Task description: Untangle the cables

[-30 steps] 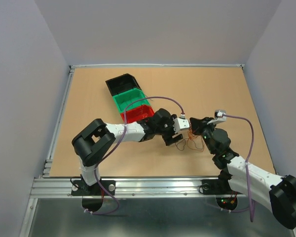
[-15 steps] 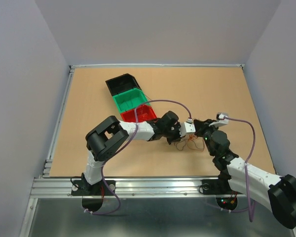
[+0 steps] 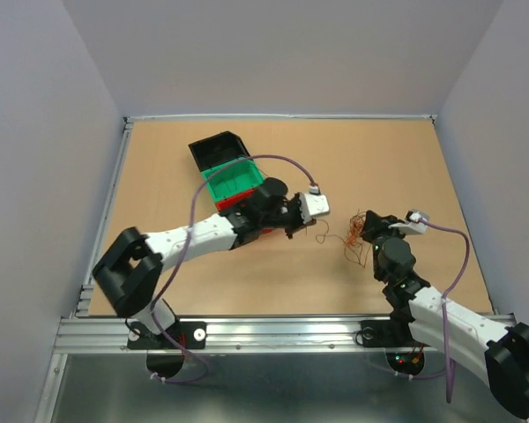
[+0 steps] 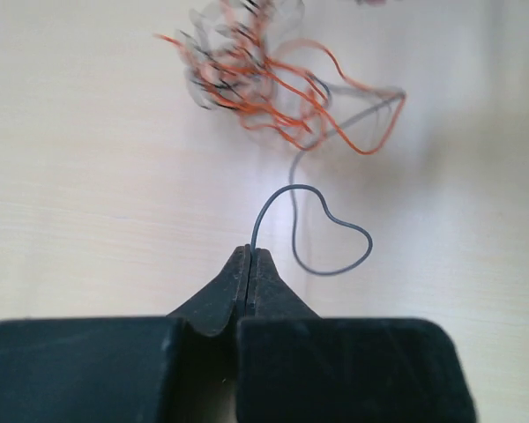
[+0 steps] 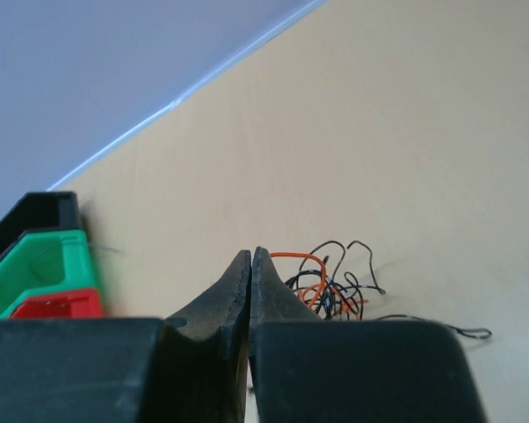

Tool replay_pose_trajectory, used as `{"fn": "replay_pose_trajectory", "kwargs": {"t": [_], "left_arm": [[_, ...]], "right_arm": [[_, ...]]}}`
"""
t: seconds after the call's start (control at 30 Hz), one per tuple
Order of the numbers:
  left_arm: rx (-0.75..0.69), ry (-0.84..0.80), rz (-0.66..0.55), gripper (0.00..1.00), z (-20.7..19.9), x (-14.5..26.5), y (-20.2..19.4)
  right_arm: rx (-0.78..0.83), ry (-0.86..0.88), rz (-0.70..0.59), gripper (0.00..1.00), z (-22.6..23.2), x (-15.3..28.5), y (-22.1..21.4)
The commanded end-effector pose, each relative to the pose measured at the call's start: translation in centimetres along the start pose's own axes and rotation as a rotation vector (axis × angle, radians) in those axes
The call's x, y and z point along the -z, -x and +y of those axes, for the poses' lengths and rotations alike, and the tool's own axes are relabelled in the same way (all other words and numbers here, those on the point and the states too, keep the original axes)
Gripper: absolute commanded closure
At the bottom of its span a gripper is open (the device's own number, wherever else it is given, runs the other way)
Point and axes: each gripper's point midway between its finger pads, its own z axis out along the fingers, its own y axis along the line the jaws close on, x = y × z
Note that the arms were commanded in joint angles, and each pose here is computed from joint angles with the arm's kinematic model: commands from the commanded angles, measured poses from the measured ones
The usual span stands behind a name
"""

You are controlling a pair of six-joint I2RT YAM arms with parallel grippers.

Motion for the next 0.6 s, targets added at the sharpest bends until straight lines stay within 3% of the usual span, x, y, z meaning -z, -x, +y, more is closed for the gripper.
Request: {"fn": "replay_pose_trajectory", "kwargs": {"t": [0.0,0.1,0.13,0.3,0.4,0.57], "left_arm": [[-0.006,0.124,-0.288,1.0,3.2,6.8,7.4],[0.031,0.343,-0.461,1.0,7.1,14.1,10.4],[0.029,0.466,-0.546,1.0,8.9,18.2,11.3],[0.3,1.081,-0.794,1.0,15.6,33.3,9.0],[0.383,1.261,-0.818,1.0,17.6,38.0,6.1],[0.489,1.391,-0.787,1.0,20.3,41.3,2.9]], "right_arm": [[-0.061,-0.169,-0.115,0.99,-3.5,0.4,1.5],[-0.1,-0.207,-0.157,0.99,-4.5,0.9,2.2],[-0.106,-0.215,-0.164,1.0,-4.8,1.0,2.3],[-0.211,-0.289,-0.254,0.99,-6.6,2.0,3.8],[-0.243,-0.326,-0.286,0.99,-7.8,2.8,4.2],[-0.327,-0.371,-0.359,0.99,-9.5,4.0,5.1]]}}
